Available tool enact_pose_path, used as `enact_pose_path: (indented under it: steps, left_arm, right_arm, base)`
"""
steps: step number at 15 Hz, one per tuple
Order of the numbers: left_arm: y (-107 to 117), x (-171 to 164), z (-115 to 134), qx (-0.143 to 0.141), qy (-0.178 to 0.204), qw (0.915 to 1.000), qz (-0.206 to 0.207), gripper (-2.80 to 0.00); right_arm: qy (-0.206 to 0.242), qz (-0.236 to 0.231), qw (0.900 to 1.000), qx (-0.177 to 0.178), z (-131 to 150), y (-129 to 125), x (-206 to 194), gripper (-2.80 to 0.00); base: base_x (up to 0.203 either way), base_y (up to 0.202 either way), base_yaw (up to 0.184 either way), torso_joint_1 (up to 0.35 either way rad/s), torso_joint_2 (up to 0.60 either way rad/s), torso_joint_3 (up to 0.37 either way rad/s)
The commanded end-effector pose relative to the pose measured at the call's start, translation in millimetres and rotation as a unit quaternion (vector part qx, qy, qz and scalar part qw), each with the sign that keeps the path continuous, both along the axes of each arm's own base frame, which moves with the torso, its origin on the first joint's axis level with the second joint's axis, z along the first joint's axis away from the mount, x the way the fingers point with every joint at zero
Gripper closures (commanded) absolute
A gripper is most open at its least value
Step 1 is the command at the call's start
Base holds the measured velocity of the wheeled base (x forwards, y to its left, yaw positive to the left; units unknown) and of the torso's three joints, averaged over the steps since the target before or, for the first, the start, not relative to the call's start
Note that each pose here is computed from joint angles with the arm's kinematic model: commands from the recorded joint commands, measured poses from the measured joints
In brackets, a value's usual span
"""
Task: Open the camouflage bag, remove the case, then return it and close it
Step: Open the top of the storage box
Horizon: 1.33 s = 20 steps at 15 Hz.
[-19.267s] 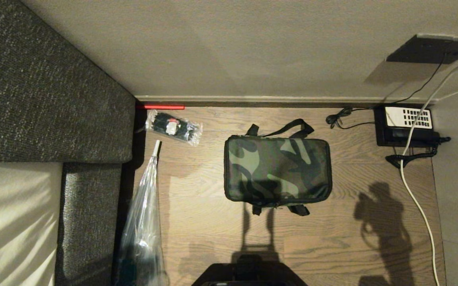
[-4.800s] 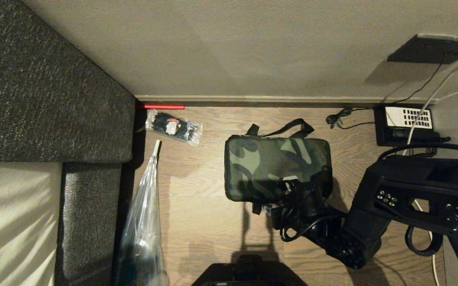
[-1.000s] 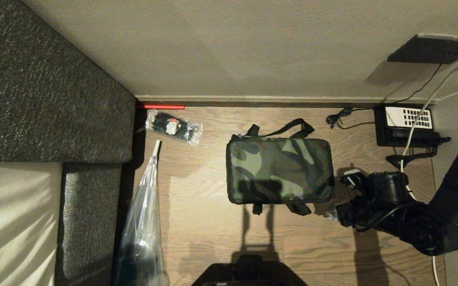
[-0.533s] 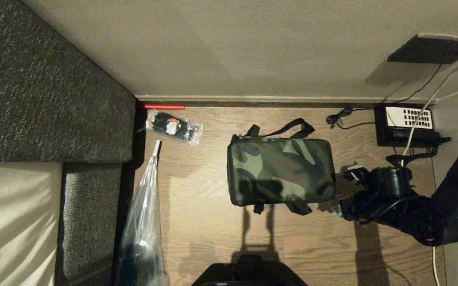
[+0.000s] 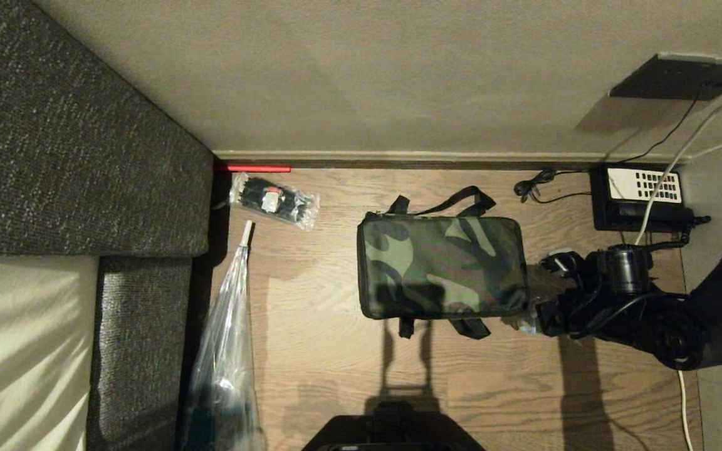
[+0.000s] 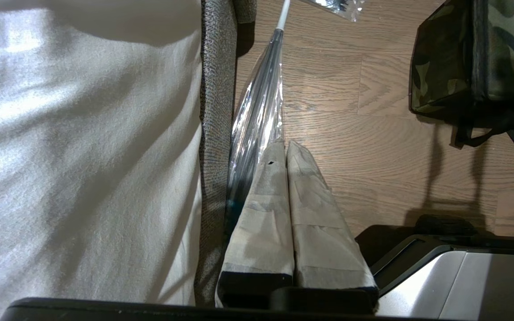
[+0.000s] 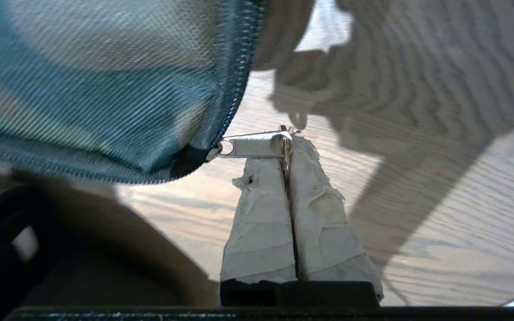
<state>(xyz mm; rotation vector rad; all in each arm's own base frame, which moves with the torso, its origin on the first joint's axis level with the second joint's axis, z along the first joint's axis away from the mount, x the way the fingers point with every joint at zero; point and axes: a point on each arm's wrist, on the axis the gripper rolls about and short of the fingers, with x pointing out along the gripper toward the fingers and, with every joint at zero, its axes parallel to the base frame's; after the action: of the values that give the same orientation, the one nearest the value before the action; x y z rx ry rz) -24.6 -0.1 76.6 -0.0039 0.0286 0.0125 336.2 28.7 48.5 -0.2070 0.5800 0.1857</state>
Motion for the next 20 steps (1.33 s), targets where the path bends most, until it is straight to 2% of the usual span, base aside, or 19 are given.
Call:
enact_pose_path:
  steps: [1,6,11,14,20]
  left_arm:
    - [0.0,0.0,-0.1,0.0,0.0,1.0,0.0,0.0]
    - [0.0,0.0,-0.1,0.0,0.0,1.0,0.0,0.0]
    - [0.0,0.0,-0.1,0.0,0.0,1.0,0.0,0.0]
    - [0.0,0.0,-0.1,0.0,0.0,1.0,0.0,0.0]
    - [0.0,0.0,-0.1,0.0,0.0,1.0,0.0,0.0]
  right_arm:
    - [-0.023,0.01,1.0,0.004,13.5,4.7,1.6,0.0]
    - [-0.028,0.028,0.999,0.006,14.9,10.0,2.1,0.0]
    - [-0.017,0.025,1.0,0.0,9.2,6.9,-1.5,0.0]
    - [0.0,0.019,0.999,-0.033,2.8,-12.9,-7.1,0.0]
    - [0.012,0.011,0.999,-0.041,3.7,-23.1,-9.5,0.0]
  base:
    - [0.0,0.0,0.0,0.0,0.0,0.0]
    - [0.0,0.0,0.0,0.0,0.0,0.0]
    - [0.0,0.0,0.0,0.0,0.0,0.0]
    - [0.0,0.0,0.0,0.0,0.0,0.0]
    - [0.0,0.0,0.0,0.0,0.0,0.0]
